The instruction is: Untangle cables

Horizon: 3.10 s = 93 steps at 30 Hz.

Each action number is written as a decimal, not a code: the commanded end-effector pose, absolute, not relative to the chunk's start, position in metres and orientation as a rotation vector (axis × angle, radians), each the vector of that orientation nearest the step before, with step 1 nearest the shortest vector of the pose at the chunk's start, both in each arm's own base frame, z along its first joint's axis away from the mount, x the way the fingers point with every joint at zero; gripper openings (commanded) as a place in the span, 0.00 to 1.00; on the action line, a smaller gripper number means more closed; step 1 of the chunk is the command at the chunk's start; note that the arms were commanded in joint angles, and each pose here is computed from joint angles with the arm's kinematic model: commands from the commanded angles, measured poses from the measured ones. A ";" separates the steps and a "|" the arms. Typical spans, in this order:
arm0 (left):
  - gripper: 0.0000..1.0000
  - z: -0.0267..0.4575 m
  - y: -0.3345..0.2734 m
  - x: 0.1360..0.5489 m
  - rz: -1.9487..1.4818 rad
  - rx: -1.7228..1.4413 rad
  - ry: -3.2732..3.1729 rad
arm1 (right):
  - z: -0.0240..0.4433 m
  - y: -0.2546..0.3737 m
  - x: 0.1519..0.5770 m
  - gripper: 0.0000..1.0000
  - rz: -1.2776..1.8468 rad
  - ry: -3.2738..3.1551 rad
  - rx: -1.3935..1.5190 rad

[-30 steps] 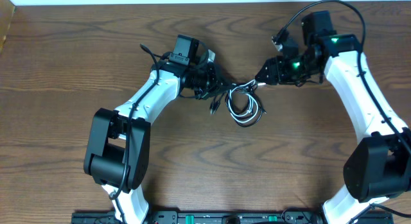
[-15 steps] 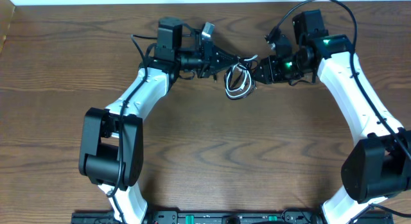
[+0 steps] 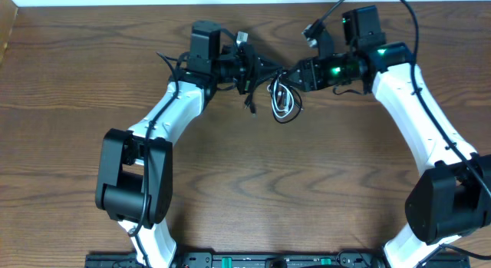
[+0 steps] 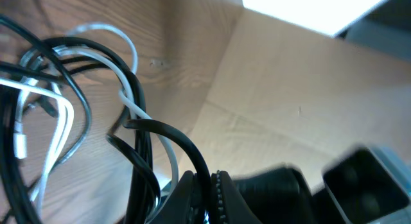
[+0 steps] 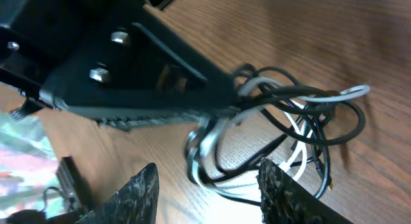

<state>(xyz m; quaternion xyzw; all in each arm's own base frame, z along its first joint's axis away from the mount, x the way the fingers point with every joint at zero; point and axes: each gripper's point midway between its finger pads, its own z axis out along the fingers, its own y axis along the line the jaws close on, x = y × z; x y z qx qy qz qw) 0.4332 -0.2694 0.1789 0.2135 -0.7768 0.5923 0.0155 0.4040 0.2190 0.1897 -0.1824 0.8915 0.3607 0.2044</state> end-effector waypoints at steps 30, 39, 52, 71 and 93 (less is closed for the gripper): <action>0.07 0.179 -0.300 0.426 1.754 0.854 -2.315 | 0.133 0.202 0.428 0.21 0.437 2.596 -0.371; 0.07 0.180 -0.301 0.423 1.754 0.834 -2.305 | 0.137 0.203 0.444 0.01 0.425 2.518 -0.365; 0.37 0.163 -0.260 0.439 1.853 0.282 -2.799 | 0.122 0.179 0.434 0.01 0.522 2.648 -0.111; 0.43 0.143 -0.296 0.401 1.742 -0.218 -2.920 | 0.155 0.192 0.417 0.01 1.142 2.627 0.018; 0.22 0.126 -0.306 0.387 1.675 -0.223 -2.929 | 0.164 0.202 0.408 0.01 1.254 2.603 -0.063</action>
